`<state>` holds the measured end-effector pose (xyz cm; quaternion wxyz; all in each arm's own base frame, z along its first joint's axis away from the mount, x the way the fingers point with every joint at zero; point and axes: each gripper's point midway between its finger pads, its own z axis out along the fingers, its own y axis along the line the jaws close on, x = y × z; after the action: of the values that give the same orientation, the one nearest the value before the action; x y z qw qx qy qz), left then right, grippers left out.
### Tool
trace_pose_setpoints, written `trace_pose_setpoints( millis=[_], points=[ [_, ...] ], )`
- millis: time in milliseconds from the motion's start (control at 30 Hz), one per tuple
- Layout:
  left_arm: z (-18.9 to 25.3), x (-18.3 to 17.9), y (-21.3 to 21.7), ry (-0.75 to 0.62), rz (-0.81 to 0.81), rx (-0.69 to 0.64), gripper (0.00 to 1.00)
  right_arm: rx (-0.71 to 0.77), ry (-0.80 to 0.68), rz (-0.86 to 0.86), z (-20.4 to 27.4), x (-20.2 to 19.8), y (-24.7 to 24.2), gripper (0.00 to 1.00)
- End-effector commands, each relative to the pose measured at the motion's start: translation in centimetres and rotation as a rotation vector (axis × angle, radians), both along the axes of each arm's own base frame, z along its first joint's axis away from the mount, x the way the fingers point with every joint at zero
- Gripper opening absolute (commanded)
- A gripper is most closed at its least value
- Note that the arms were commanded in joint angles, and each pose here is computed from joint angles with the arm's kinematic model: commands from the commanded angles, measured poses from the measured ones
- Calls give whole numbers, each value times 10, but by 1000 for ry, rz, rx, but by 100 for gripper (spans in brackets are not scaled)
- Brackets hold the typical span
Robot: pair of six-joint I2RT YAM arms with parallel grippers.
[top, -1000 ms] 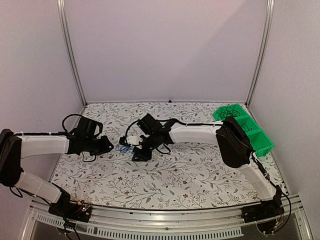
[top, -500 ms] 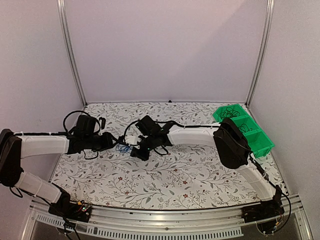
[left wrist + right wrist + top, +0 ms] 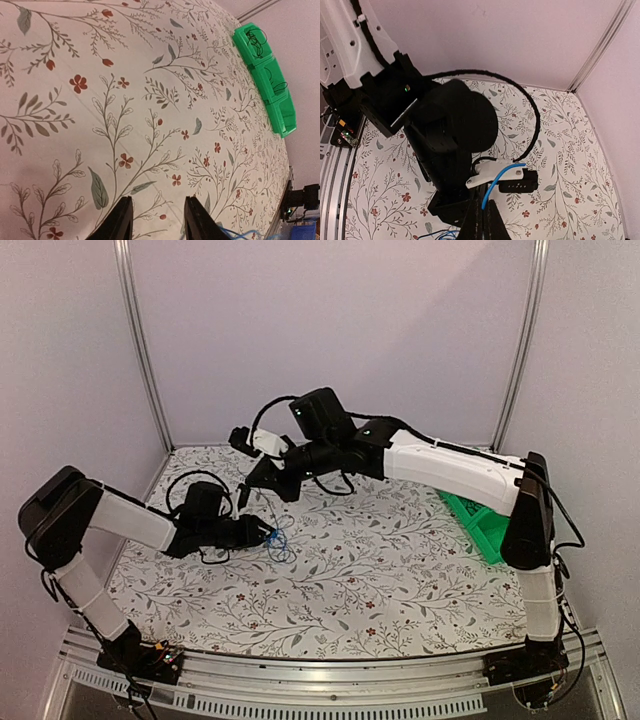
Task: Untangle the cables
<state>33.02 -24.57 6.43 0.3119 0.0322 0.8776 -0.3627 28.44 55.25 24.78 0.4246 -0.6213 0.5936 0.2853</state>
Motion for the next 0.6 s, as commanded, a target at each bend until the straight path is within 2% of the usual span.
trace_pose_setpoints(
  millis=[0, 267, 400, 567],
  points=[
    [-12, -1, -30, 28, -65, -42, 33, 21, -89, -38, 42, 11, -12, 0],
    [-36, -1, -33, 75, -55, -19, 25, 89, -195, -78, 107, 29, -30, 0],
    [-20, -3, -12, 25, 23, 29, 25, 63, -212, -90, 99, 36, -36, 0],
    [6, -10, 30, -12, 180, 129, 30, 39, -173, -97, 73, 45, -36, 0]
  ],
)
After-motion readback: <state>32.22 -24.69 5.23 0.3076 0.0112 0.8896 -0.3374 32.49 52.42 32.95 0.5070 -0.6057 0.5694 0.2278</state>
